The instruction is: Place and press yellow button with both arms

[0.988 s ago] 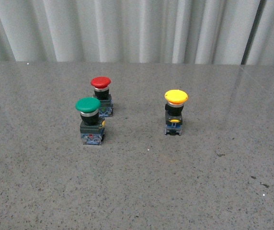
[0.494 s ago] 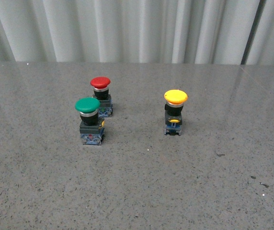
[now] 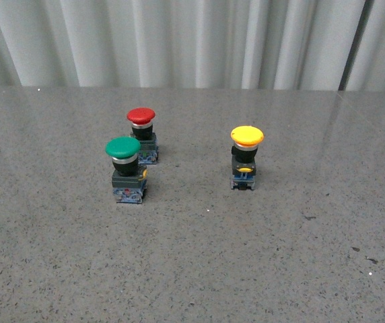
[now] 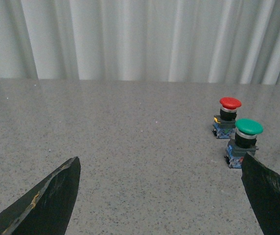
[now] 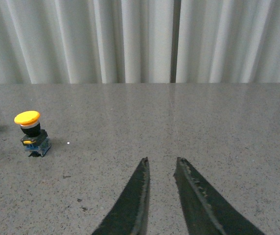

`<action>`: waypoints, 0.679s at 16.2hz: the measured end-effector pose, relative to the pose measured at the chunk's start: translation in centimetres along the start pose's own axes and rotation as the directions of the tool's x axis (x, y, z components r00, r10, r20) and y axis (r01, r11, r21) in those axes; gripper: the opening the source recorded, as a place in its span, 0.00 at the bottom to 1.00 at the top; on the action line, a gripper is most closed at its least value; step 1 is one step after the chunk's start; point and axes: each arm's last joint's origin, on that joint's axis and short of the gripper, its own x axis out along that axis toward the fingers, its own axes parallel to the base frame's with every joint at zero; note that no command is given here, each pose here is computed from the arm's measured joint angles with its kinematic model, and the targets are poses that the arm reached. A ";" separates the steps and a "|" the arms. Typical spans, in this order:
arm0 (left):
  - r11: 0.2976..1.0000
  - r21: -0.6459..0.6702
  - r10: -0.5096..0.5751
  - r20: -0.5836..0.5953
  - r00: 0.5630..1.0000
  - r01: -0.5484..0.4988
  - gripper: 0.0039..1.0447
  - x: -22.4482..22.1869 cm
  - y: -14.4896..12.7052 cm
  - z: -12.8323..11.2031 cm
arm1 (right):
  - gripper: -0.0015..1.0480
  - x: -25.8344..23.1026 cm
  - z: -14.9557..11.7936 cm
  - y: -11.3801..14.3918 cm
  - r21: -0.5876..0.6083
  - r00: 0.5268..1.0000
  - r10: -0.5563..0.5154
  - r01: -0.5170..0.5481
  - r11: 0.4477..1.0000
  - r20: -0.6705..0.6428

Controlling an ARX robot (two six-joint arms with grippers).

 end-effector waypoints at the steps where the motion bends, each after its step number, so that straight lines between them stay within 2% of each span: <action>1: 1.000 0.000 0.000 0.000 1.000 0.000 0.94 0.0 0.0 0.0 | 0.38 0.0 0.0 0.0 0.000 1.000 0.000 0.000 1.000 0.000; 5: 1.000 0.000 0.000 0.000 1.000 0.000 0.94 0.0 0.0 0.0 | 0.74 0.0 0.0 0.0 0.000 1.000 0.000 0.000 1.000 0.000; 6: 1.000 0.000 0.000 0.000 1.000 0.000 0.94 0.0 0.0 0.0 | 0.87 0.0 0.0 0.0 0.000 1.000 0.000 0.000 1.000 0.000; 7: 1.000 0.000 0.000 0.000 1.000 0.000 0.94 0.0 0.0 0.0 | 0.93 0.0 0.0 0.0 0.000 1.000 0.000 0.000 1.000 0.000; 8: 1.000 0.000 0.000 0.000 1.000 0.000 0.94 0.0 0.0 0.0 | 0.96 0.0 0.0 0.0 0.000 1.000 0.000 0.000 1.000 0.000; 11: 1.000 0.000 0.000 0.000 1.000 0.000 0.94 0.0 0.0 0.0 | 0.94 0.0 0.0 0.0 0.000 1.000 0.000 0.000 1.000 0.000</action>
